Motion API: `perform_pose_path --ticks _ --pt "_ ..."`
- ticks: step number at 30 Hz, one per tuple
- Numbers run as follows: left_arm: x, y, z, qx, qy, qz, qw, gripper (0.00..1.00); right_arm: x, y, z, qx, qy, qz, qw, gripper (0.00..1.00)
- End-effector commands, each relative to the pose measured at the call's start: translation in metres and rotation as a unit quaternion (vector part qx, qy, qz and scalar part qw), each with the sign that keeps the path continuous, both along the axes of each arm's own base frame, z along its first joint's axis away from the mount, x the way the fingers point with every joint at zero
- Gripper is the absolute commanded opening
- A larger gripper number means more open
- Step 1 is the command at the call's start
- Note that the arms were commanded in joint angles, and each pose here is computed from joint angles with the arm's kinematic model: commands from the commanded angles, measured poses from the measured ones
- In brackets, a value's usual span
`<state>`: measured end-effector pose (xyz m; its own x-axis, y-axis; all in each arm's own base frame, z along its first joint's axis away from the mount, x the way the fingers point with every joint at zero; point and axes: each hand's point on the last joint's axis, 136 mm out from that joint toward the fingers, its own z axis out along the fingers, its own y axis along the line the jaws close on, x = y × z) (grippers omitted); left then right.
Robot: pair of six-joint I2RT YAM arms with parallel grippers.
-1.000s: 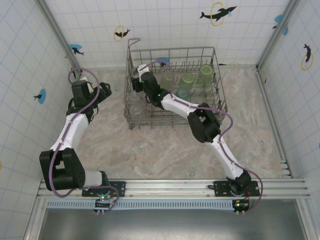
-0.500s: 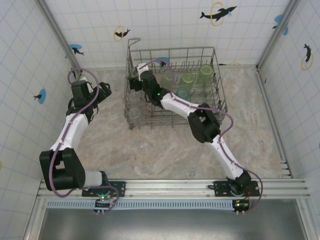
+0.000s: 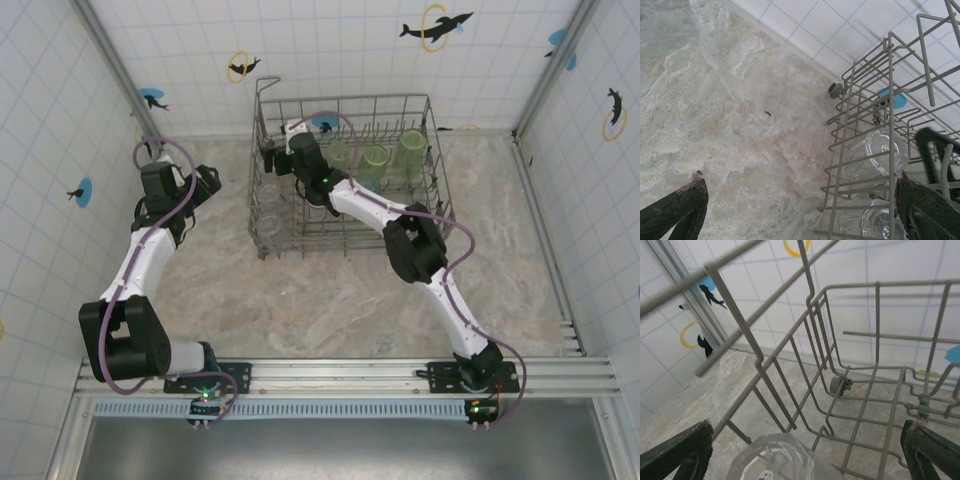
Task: Load the cups into the dish rack
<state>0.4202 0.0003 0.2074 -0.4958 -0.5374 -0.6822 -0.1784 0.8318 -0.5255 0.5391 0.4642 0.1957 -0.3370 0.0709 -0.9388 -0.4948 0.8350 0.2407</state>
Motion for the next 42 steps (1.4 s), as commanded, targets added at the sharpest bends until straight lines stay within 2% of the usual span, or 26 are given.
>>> perform_pose_path --ticks 1,6,16,27,32,35,39,42 --pt "0.001 0.003 0.007 0.0 -0.015 0.0 1.0 0.97 -0.011 -0.02 0.079 0.028 -0.048 -0.002 0.998 1.0" --pt "0.0 0.007 0.005 0.008 -0.009 0.008 1.0 0.98 -0.023 -0.054 0.097 0.007 -0.059 -0.023 0.998 1.0" --pt "0.003 0.014 -0.004 0.033 0.002 0.016 0.999 0.98 -0.04 -0.159 0.127 0.014 -0.073 -0.088 0.993 1.0" --pt "0.003 0.025 -0.019 0.081 0.0 0.025 0.996 0.97 -0.064 -0.31 0.105 -0.001 -0.016 -0.21 0.978 1.0" --pt "0.0 0.032 -0.023 0.117 -0.02 0.03 0.992 0.98 -0.081 -0.382 0.087 0.011 0.021 -0.279 0.96 1.0" --pt "-0.005 0.037 -0.027 0.134 -0.029 0.043 0.99 0.98 -0.099 -0.424 0.075 0.006 0.028 -0.336 0.942 1.0" --pt "-0.02 0.047 -0.05 0.143 -0.008 0.075 0.987 0.98 -0.132 -0.473 0.055 -0.002 0.016 -0.413 0.91 1.0" --pt "-0.033 0.043 -0.067 0.147 -0.018 0.07 0.986 0.98 -0.154 -0.499 0.036 -0.025 0.016 -0.443 0.896 1.0"
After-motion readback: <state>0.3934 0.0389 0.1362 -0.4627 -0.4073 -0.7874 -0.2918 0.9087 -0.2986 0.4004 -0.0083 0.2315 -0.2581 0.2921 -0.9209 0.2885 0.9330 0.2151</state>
